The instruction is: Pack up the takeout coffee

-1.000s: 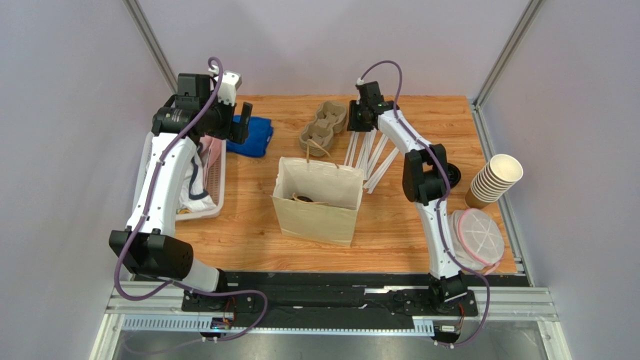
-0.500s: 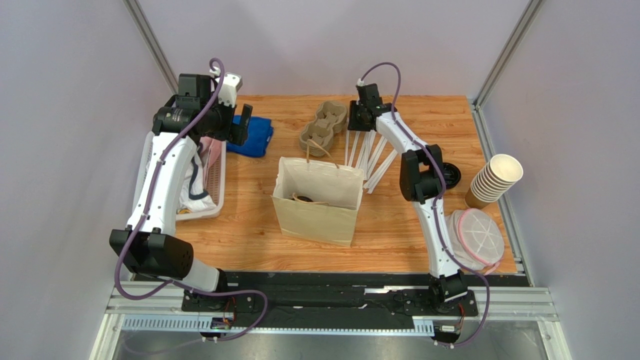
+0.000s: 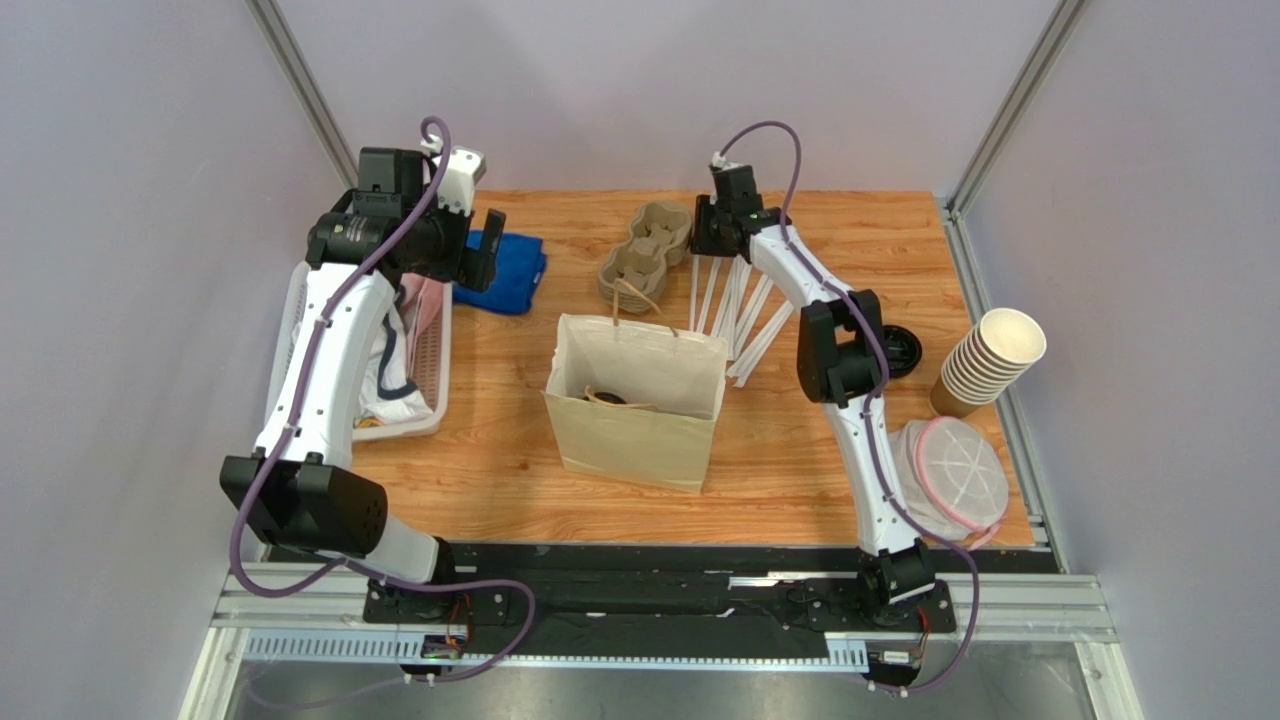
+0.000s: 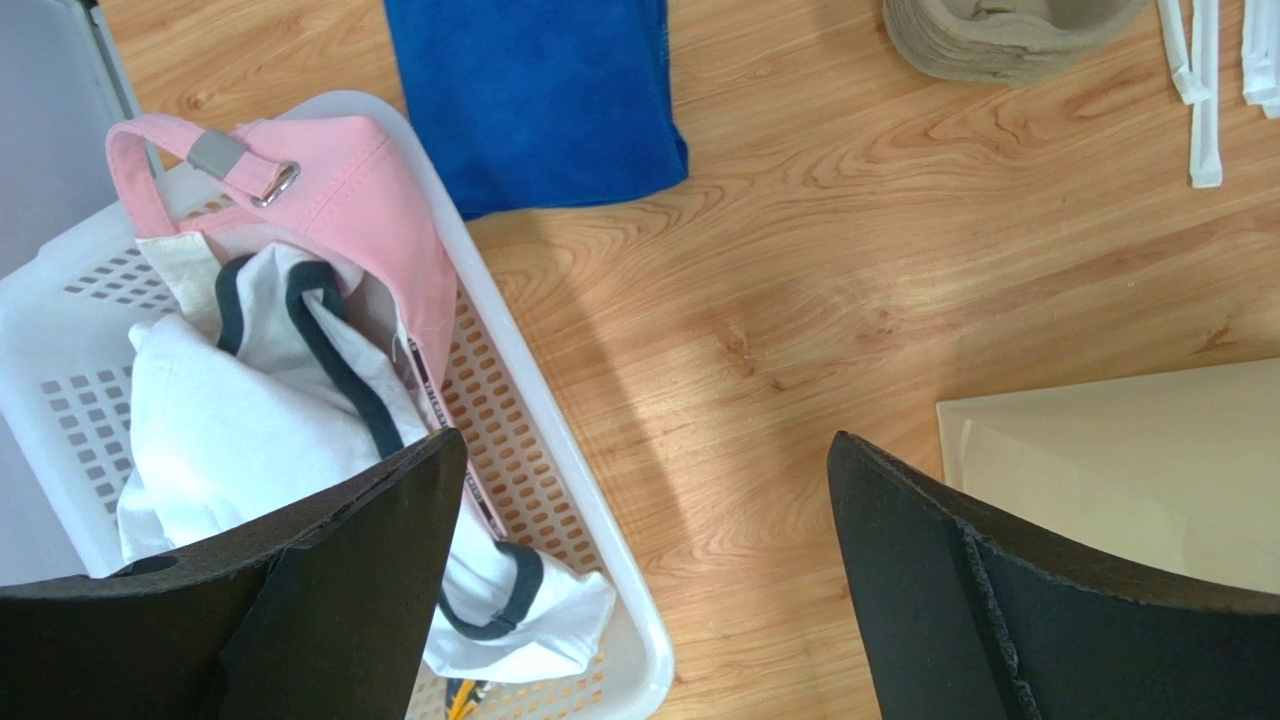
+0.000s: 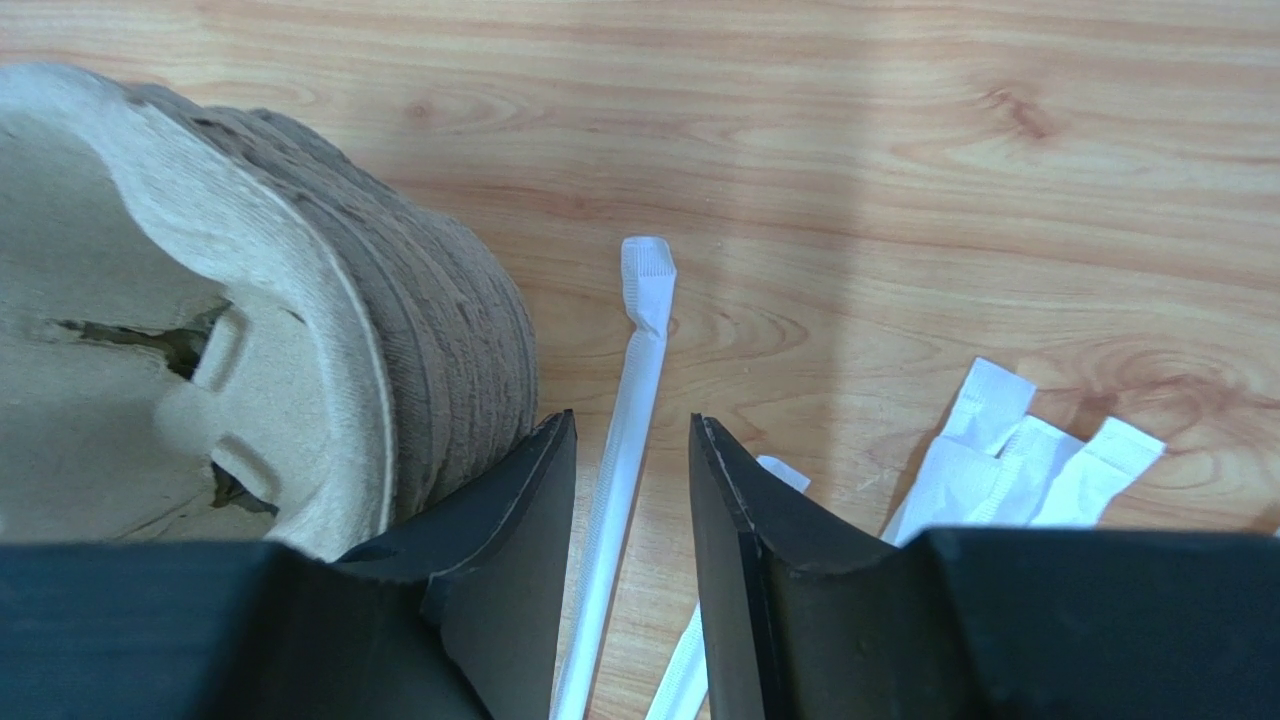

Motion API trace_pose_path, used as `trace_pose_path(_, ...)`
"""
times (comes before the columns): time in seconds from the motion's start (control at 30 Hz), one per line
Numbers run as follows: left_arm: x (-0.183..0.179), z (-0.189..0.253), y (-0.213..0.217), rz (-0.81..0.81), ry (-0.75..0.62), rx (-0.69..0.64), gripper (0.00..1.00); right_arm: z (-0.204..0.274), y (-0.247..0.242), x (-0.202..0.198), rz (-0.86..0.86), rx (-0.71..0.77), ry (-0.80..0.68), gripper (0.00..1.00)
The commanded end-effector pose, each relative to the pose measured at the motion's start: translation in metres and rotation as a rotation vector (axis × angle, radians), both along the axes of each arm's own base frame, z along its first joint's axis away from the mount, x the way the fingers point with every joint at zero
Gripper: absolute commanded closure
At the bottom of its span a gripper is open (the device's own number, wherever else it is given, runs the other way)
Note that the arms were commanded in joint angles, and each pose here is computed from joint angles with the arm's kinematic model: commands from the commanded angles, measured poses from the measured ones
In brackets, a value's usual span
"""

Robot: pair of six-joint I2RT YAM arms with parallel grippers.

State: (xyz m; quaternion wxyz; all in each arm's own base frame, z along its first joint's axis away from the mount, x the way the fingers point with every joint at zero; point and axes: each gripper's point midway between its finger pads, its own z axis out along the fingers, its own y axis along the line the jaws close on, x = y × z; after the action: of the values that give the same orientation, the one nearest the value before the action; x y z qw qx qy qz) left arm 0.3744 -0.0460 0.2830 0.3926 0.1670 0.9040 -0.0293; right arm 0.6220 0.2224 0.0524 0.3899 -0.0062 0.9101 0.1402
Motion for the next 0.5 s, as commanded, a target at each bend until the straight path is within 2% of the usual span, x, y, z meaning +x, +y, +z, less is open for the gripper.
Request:
trace_pose_path(0.0,0.003,0.014,0.004,-0.008,-0.036,0.022,0.01,0.005,0.012,0.01,0.017,0.007,-0.055,0.63)
trace_pose_path(0.23,0.006,0.016,0.005,-0.012,-0.036,0.026,0.01,-0.004,0.01,0.001,0.021,-0.038,-0.003,0.65)
trace_pose_path(0.47,0.004,0.02,0.005,-0.017,-0.045,0.033,0.01,-0.02,-0.004,-0.02,0.031,-0.218,0.063,0.68)
